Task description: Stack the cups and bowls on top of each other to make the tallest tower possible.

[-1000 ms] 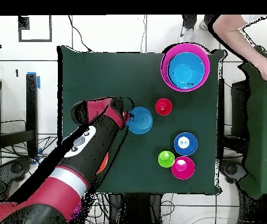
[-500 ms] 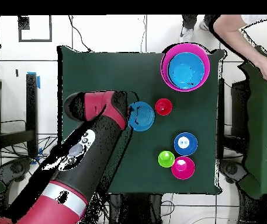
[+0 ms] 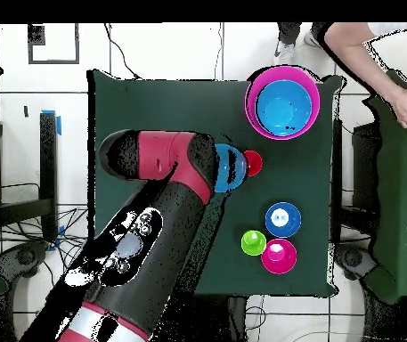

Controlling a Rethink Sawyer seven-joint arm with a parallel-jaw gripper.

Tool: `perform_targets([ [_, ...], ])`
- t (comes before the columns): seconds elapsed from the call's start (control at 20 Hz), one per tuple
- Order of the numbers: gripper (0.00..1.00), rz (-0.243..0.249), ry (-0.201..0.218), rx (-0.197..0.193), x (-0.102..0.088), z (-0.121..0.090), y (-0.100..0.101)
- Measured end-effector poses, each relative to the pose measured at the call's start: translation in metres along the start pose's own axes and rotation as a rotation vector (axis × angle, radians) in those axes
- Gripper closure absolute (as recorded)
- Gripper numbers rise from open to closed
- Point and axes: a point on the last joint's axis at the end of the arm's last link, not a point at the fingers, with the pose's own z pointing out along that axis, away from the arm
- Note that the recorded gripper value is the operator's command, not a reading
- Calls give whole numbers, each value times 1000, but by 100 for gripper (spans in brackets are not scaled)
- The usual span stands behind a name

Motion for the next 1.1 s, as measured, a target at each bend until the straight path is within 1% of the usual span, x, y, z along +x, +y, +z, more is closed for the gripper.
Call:
perform_targets([
  [0.2,100,35,-15,-20,-18,-14,-14],
  [0.25,100,53,-18,-27,-27,-18,-21],
  [0.4,100,77,-20,-34,-39,-22,-32],
  [0.45,100,93,-20,-38,-48,-25,-38],
  [0.55,100,103,-21,-38,-56,-27,-43],
  [0.6,100,110,-23,-40,-62,-28,-45],
  [0.8,100,117,-23,-52,-74,-31,-43],
  [1.0,100,119,-17,-85,-88,-36,-32],
  [1.1,100,118,-17,-94,-91,-38,-28],
])
